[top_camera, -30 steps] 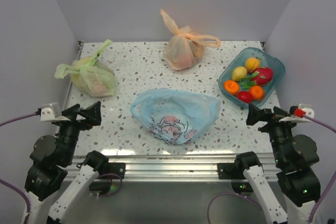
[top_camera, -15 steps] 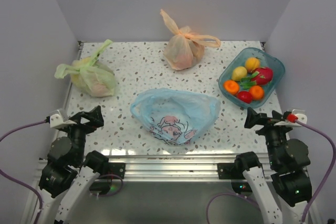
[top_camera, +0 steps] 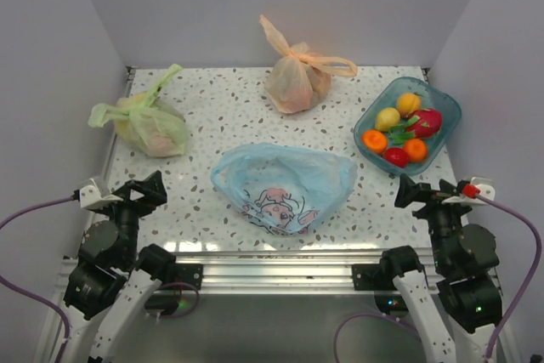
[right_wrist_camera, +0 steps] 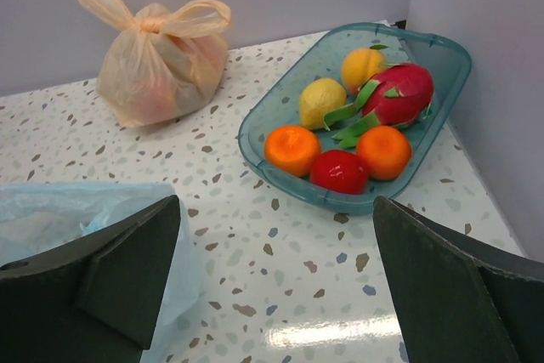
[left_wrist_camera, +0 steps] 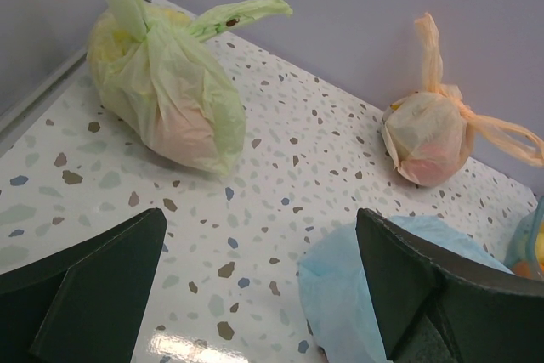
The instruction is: Untie the knot of the plastic bag and take out the fruit
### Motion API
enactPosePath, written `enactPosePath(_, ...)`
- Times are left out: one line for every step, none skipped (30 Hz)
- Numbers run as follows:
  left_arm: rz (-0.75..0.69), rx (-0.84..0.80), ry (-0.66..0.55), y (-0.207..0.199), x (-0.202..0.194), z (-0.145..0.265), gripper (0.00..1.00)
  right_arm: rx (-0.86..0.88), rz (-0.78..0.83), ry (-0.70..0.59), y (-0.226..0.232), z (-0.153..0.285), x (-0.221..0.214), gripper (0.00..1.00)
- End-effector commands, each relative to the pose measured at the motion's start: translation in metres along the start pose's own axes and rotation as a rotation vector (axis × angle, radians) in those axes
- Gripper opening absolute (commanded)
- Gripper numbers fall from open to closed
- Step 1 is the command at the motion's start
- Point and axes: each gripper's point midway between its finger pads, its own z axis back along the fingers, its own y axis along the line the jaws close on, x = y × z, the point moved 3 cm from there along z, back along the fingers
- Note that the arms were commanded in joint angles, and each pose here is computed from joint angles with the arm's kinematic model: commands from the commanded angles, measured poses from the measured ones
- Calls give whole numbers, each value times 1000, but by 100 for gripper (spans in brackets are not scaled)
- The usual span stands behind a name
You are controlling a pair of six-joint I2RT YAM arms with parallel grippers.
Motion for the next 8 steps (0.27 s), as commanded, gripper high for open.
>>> enactPosePath(107, -38, -111, 3, 21, 14, 100, -8, -21, -55, -1, 0, 11, 99)
enactPosePath(109, -37, -112, 3, 22, 14, 100, -7, -19, -54, 0, 0, 11, 99)
enactPosePath(107, -38, -111, 3, 21, 14, 100, -4, -20, -53, 0, 0, 11, 99)
enactPosePath(107, -38, -111, 3, 21, 14, 100, -3, -20, -52, 0, -1, 11, 99)
enactPosePath(106, -36, -111, 3, 21, 14, 100, 2, -20, -51, 1, -1, 11, 99)
enactPosePath(106, -39, -109, 2, 21, 13, 100, 6, -22, -53, 2, -1, 11, 99)
enactPosePath(104, -38, -107, 2, 21, 13, 100, 8, -20, -51, 2, -1, 10, 99)
enactPosePath(104, -39, -107, 2, 21, 13, 100, 10, -21, -54, 3, -2, 11, 99)
